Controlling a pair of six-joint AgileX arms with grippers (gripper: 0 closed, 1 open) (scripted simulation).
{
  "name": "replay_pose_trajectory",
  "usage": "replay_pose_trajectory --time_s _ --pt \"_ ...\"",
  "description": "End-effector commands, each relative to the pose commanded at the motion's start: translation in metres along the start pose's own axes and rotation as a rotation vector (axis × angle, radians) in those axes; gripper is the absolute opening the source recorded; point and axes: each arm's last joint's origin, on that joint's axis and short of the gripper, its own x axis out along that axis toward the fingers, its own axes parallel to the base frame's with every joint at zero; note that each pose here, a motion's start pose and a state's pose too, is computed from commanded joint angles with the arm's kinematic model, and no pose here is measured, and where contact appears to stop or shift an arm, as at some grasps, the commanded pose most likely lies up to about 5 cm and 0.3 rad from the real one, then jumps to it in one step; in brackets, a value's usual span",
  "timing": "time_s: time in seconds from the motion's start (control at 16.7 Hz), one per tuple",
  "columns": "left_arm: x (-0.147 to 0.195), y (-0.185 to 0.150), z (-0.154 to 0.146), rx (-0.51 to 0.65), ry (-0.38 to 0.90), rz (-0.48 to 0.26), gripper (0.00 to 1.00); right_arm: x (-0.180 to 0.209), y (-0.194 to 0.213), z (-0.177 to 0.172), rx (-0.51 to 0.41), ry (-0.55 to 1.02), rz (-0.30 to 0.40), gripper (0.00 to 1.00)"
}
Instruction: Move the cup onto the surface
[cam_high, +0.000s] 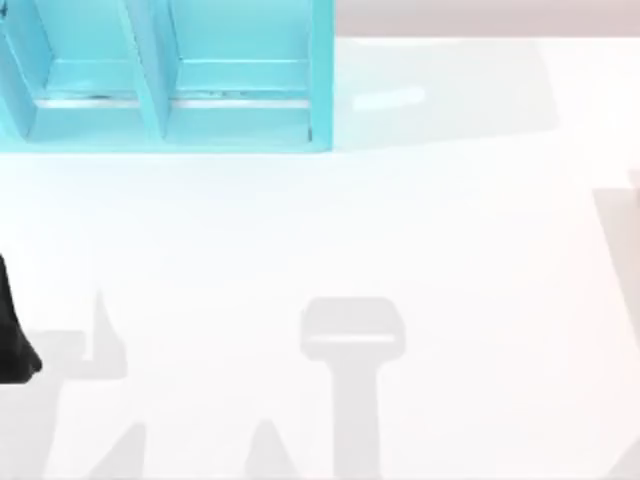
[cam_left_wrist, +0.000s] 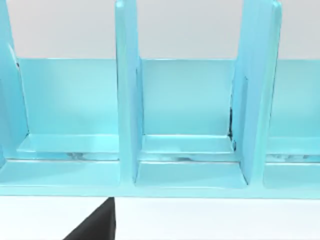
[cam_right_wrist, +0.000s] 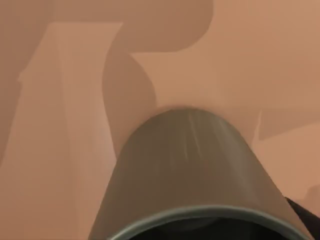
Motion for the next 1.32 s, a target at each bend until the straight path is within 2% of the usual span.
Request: replay_pose_trajectory --time_s 0.48,0.72,1.02,1.32 --pt "0.0 0.0 0.0 0.0 0.0 0.0 1.0 -0.006 0.004 0.002 0.0 -0.005 -0.004 0.0" --pt "0.0 0.0 0.0 0.0 0.0 0.0 1.0 -0.043 0.041 0.01 -0.002 -0.001 -0.001 0.0" --pt "0.0 0.0 0.0 0.0 0.0 0.0 1.0 -0.095 0.095 0.002 0.0 0.005 0.001 0.0" --pt "0.0 0.0 0.0 0.0 0.0 0.0 1.0 -0.098 0.099 0.0 0.005 0.004 0.003 0.0"
